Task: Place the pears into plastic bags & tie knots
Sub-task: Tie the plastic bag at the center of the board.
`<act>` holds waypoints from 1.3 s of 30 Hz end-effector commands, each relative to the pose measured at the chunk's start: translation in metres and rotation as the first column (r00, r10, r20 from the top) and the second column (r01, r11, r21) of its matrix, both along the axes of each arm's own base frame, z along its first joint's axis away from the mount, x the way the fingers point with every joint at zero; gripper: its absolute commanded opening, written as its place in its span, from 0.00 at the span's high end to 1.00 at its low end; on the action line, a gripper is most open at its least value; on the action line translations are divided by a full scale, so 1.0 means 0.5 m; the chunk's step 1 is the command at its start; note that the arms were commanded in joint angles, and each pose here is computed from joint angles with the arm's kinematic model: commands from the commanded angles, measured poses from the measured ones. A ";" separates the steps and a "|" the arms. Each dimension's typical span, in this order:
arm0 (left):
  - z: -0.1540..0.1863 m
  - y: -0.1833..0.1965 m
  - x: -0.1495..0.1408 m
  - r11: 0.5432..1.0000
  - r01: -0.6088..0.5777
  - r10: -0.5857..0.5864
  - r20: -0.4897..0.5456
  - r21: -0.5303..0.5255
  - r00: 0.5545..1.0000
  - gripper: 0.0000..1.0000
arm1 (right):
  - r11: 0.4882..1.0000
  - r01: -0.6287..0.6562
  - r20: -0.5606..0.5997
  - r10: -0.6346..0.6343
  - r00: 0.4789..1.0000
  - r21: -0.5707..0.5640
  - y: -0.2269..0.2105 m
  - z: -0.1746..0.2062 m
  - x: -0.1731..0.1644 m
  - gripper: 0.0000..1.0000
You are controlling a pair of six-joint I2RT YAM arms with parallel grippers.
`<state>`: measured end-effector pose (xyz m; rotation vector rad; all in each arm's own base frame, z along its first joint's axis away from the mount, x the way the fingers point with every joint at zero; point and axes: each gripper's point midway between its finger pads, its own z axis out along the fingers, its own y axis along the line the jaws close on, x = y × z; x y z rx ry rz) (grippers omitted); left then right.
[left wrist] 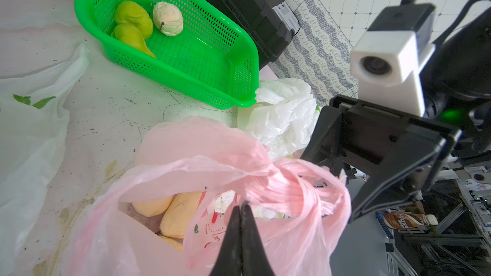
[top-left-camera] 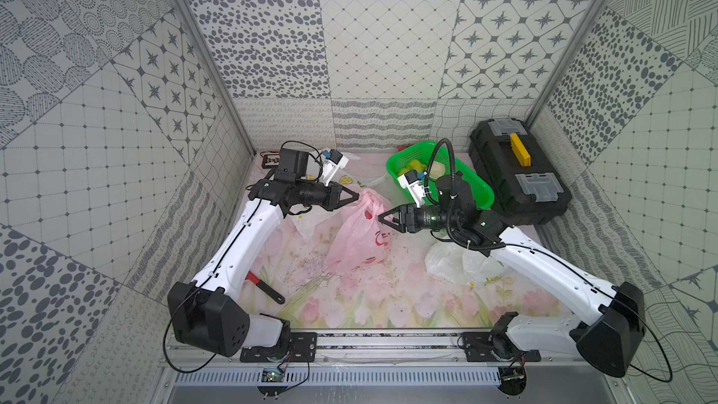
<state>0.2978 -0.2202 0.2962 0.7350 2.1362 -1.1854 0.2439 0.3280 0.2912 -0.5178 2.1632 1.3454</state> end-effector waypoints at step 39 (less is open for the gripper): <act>0.005 -0.051 0.019 0.981 0.003 -0.021 0.093 0.192 0.995 0.60 | 0.986 0.165 -0.036 -0.164 0.986 0.013 -0.100 -0.053 0.097 1.00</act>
